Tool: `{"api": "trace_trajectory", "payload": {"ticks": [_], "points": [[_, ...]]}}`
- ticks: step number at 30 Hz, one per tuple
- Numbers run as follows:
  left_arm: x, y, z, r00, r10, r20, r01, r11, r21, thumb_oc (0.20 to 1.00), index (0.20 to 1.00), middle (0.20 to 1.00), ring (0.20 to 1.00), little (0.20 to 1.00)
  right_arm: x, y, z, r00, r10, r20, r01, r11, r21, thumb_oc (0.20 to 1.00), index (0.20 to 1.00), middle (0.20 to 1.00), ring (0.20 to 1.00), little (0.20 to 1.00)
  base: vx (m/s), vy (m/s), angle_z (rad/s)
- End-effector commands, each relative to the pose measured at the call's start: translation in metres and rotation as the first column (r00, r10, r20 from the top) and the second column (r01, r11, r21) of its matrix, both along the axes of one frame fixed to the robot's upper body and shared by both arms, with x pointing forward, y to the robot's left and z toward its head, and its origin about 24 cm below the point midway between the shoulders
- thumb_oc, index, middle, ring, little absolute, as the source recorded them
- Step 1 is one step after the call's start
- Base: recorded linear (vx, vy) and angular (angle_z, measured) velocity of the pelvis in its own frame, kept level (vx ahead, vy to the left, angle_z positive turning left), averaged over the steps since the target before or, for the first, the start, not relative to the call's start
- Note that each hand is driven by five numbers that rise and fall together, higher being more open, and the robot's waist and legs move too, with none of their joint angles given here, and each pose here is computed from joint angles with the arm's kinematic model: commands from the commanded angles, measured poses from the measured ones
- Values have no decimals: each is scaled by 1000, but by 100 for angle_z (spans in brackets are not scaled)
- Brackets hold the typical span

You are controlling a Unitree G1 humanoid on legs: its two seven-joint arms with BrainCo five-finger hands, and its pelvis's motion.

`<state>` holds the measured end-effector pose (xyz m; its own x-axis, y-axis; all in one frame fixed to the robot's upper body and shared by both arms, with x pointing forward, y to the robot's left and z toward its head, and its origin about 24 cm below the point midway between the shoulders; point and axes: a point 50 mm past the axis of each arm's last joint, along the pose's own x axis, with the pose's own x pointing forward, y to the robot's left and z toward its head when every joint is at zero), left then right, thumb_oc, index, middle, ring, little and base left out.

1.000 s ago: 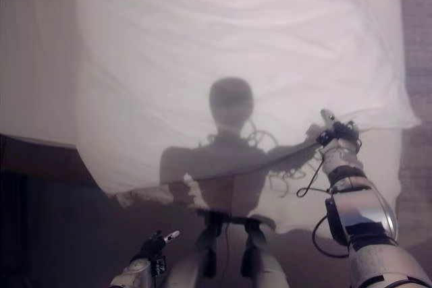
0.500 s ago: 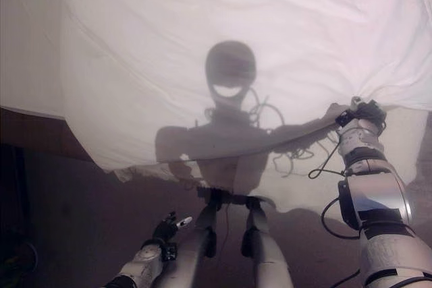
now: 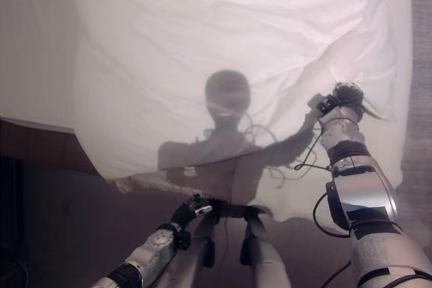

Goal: Make the bed

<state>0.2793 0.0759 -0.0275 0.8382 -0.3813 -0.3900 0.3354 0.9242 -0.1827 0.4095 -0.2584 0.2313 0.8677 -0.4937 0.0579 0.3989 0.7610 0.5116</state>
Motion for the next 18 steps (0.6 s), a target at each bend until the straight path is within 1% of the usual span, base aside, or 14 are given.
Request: {"api": "trace_trajectory", "payload": {"ticks": [1, 2, 3, 5, 7, 8, 9, 11, 15, 18], "points": [[-14, -20, -10, 994, -50, -102, 38, 992, -120, 1000, 1000, 1000, 1000, 1000, -1, 23, 20, 984, 79, 158, -73, 996, -43, 200, 200, 200, 200, 200, -36, 1, -26], [-14, -20, -10, 994, -50, -102, 38, 992, -120, 1000, 1000, 1000, 1000, 1000, -1, 23, 20, 984, 79, 159, -73, 996, -43, 200, 200, 200, 200, 200, -8, 21, -28], [-13, -29, -5, 991, -62, -117, 43, 986, -161, 1000, 1000, 1000, 1000, 1000, -1, 33, 17, 979, 115, 169, -108, 993, -50, 200, 200, 200, 200, 200, -15, 23, -32], [-9, -38, 0, 989, -71, -129, 44, 979, -201, 1000, 1000, 1000, 1000, 1000, -1, 41, 13, 974, 149, 169, -141, 988, -56, 200, 200, 200, 200, 200, -11, 21, -27], [-8, -44, 2, 984, -74, -161, 32, 967, -251, 1000, 1000, 1000, 1000, 1000, -2, 48, 6, 972, 176, 157, -168, 984, -64, 200, 200, 200, 200, 200, -23, 16, -33], [-8, -44, 2, 984, -74, -161, 32, 967, -251, 1000, 1000, 1000, 1000, 1000, -2, 48, 6, 972, 176, 157, -168, 984, -64, 200, 200, 200, 200, 200, -29, 13, -35], [-6, -50, 5, 979, -61, -197, -3, 951, -310, 1000, 1000, 1000, 1000, 1000, -2, 58, -3, 967, 211, 141, -204, 977, -66, 200, 200, 200, 200, 200, -31, 14, -31], [-6, -58, 8, 972, -58, -229, -32, 928, -372, 1000, 1000, 1000, 1000, 1000, -4, 65, -13, 962, 241, 127, -234, 970, -61, 200, 200, 200, 200, 200, -22, 7, -23], [-2, -72, 21, 955, -33, -293, -127, 853, -507, 1000, 1000, 1000, 1000, 1000, -11, 71, -38, 958, 269, 96, -267, 963, -35, 200, 200, 200, 200, 200, -10, -8, -21], [7, -76, 31, 946, 24, -323, -214, 796, -567, 1000, 1000, 1000, 1000, 1000, -16, 68, -53, 962, 263, 75, -262, 965, -17, 200, 200, 200, 200, 200, -11, -26, -7]]}}
